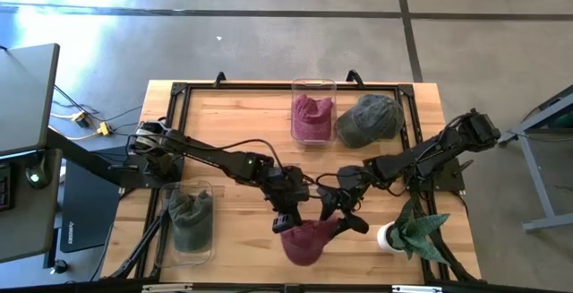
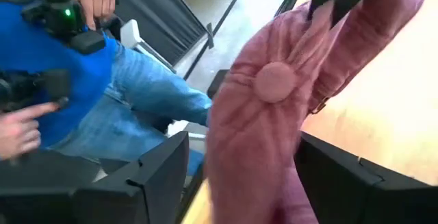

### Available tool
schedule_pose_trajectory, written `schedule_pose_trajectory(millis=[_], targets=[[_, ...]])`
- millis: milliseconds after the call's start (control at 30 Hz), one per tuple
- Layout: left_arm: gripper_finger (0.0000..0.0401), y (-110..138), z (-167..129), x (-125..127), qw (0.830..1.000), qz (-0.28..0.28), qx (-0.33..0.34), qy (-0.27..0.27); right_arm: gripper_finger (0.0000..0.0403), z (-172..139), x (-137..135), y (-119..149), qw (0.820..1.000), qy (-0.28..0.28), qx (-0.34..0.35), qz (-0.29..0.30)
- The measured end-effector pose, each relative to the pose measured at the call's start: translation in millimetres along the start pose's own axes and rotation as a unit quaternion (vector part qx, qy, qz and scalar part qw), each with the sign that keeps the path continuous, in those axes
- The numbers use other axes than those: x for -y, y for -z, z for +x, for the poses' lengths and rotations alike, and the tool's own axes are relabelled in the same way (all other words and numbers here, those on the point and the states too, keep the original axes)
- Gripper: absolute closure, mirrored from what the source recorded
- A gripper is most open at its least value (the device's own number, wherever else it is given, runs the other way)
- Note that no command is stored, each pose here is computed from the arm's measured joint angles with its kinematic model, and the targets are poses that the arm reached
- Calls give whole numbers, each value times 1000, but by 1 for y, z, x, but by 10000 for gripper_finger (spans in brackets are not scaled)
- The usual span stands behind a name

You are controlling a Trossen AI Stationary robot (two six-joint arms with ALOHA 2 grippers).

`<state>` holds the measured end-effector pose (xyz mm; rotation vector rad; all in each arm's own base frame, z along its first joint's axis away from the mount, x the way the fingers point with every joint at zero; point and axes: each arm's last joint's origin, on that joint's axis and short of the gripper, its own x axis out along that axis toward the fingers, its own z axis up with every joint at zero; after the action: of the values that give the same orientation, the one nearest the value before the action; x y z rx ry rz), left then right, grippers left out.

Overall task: Pick & Place hat
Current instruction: Put the maroon cap into the top transparent bin

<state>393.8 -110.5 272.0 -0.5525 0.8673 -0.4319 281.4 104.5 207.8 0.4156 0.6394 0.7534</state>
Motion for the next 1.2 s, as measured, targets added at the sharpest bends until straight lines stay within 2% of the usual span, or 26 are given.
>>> schedule_pose_trajectory(millis=[100,167,367,433,500,600,667,767,900,1000,1100,1200], targets=[[401,0,-1,7,1000,8,19,-12,182,0,-1,0,1000,-7,-2,22],[401,3,1,10,999,1,21,-28,215,-1,-2,-1,999,-10,0,34],[401,0,-19,27,995,2,80,-58,367,-14,-16,-12,998,-43,31,45],[401,-3,-24,34,993,8,103,-50,392,-21,-24,-17,997,-63,44,30],[399,-6,-30,39,991,15,128,-40,383,-28,-31,-22,995,-77,58,26],[381,-15,-35,48,985,37,168,3,387,-40,-37,-27,993,-91,71,25],[355,-18,-37,51,982,48,181,22,397,-48,-39,-30,992,-100,78,18],[299,-22,-39,48,978,61,196,18,394,-59,-41,-35,990,-102,91,24],[212,-29,-44,36,978,65,199,10,399,-68,-37,-38,989,-107,95,30],[157,-35,-50,27,979,63,192,31,397,-73,-30,-41,989,-101,101,46],[127,-38,-54,20,980,85,167,70,399,-79,-22,-43,988,-90,110,52],[124,-40,-52,11,978,122,156,64,399,-86,-15,-46,988,-84,117,61]])
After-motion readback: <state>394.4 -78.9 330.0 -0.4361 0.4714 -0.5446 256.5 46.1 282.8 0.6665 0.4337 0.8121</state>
